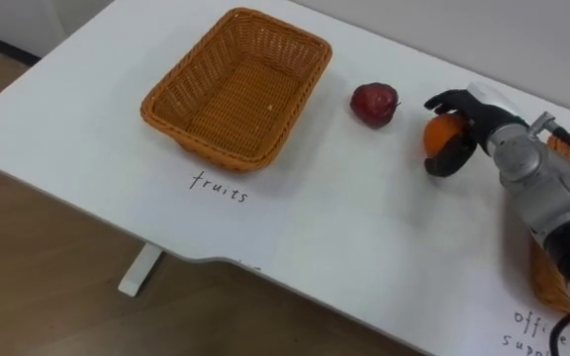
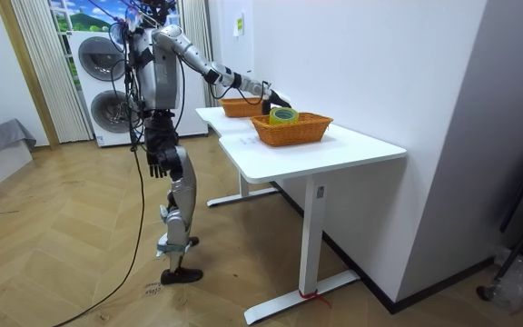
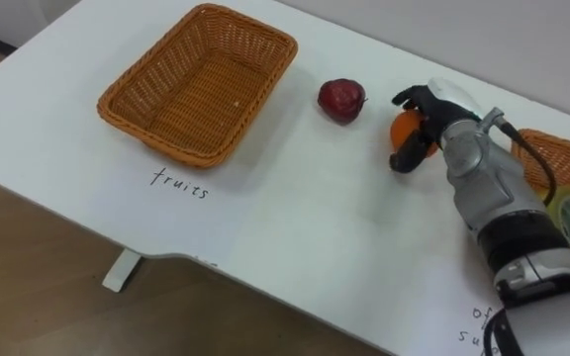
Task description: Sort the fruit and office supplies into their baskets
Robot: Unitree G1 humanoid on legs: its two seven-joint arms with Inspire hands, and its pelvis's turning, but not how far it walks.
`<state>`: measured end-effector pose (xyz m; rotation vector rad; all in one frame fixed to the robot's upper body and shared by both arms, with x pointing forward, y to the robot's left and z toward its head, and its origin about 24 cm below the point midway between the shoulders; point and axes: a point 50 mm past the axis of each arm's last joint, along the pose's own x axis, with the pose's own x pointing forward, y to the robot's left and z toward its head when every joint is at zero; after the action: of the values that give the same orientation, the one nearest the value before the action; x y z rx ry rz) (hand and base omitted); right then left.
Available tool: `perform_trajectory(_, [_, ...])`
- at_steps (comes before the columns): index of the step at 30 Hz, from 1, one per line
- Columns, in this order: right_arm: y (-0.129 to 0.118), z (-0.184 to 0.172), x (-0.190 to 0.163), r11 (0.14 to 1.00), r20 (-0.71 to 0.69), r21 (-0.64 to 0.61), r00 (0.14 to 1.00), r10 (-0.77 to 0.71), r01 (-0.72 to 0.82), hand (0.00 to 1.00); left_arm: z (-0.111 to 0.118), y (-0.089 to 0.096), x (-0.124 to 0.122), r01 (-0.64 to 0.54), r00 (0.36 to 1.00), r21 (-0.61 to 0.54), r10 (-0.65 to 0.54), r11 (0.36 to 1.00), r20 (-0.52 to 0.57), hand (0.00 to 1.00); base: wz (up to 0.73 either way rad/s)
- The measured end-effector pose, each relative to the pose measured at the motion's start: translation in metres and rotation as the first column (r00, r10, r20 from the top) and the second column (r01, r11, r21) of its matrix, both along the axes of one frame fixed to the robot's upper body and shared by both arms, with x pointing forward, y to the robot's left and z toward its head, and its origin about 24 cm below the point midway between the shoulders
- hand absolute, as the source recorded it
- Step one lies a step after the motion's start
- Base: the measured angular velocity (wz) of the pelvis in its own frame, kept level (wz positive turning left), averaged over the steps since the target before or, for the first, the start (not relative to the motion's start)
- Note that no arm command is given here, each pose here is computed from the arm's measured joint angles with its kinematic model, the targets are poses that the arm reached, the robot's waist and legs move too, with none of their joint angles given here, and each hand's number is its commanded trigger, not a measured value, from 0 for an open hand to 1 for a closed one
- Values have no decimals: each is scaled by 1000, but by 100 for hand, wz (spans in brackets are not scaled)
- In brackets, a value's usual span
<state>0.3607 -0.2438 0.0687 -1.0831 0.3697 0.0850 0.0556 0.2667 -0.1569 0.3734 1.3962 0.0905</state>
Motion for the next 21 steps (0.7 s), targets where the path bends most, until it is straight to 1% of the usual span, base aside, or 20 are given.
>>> perform_trajectory(6, [0, -1, -1, 1000, -27, 4, 1000, 4, -4, 100, 1, 0, 6, 5, 1000, -5, -5, 1000, 12, 0, 0])
perform_trajectory(21, [0, -5, -2, 1000, -85, 6, 996, 11, -10, 100, 1, 0, 6, 7, 1000, -27, -6, 1000, 10, 0, 0])
